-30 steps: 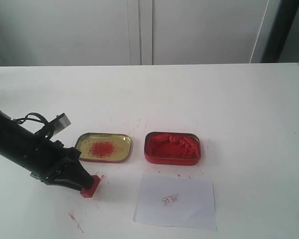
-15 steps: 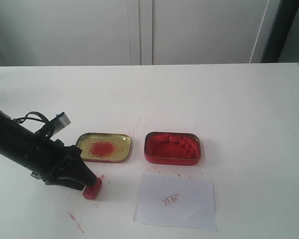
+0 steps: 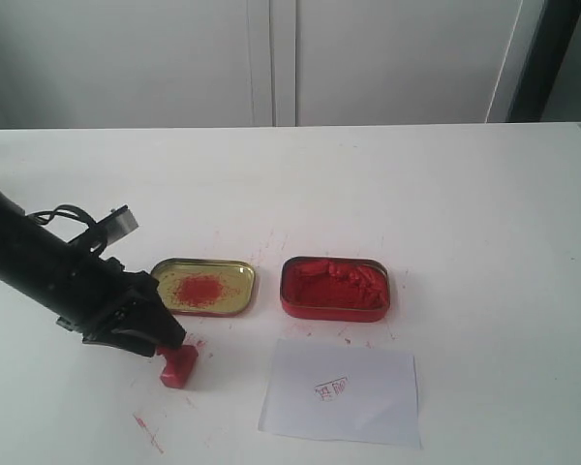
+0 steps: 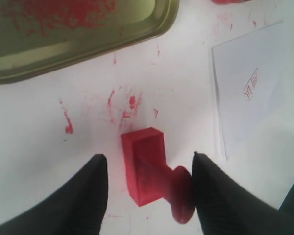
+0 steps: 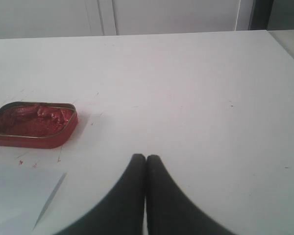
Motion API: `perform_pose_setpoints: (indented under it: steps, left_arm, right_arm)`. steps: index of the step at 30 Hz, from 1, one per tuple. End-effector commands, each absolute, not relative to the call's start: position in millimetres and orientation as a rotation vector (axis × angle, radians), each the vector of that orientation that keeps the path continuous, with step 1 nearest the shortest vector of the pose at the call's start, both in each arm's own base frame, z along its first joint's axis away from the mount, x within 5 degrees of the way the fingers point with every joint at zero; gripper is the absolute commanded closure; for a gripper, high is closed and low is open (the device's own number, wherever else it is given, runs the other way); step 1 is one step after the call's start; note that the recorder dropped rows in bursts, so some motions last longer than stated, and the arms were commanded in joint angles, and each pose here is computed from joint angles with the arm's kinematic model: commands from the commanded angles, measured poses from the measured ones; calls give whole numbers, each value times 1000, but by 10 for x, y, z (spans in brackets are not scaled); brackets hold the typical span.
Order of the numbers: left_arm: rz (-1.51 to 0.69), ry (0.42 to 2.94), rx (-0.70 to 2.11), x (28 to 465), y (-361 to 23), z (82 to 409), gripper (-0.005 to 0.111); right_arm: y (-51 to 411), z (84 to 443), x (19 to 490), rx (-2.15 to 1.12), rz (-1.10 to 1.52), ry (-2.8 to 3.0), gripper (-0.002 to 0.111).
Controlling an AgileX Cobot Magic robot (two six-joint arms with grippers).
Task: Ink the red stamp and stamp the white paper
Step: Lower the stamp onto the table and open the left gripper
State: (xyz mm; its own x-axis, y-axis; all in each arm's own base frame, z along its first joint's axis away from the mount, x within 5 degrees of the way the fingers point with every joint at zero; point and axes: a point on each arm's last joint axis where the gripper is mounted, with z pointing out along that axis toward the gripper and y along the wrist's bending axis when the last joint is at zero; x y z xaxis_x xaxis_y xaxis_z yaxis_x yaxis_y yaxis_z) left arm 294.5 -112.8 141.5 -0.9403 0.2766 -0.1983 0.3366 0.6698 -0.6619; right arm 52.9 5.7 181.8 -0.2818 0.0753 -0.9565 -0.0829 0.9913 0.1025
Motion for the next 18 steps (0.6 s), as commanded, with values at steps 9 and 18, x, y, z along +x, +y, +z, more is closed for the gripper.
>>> perform_pose_setpoints:
  steps: [9,18]
  left_arm:
    - [-1049,2839,537,2984,-1077,1432,50]
    - [-917,2855,548,3017,-1021,1387,50]
  right_arm:
    - [54,1816,531,-1,151,1836,108]
    - [54,1816,531,-1,151,1836,108]
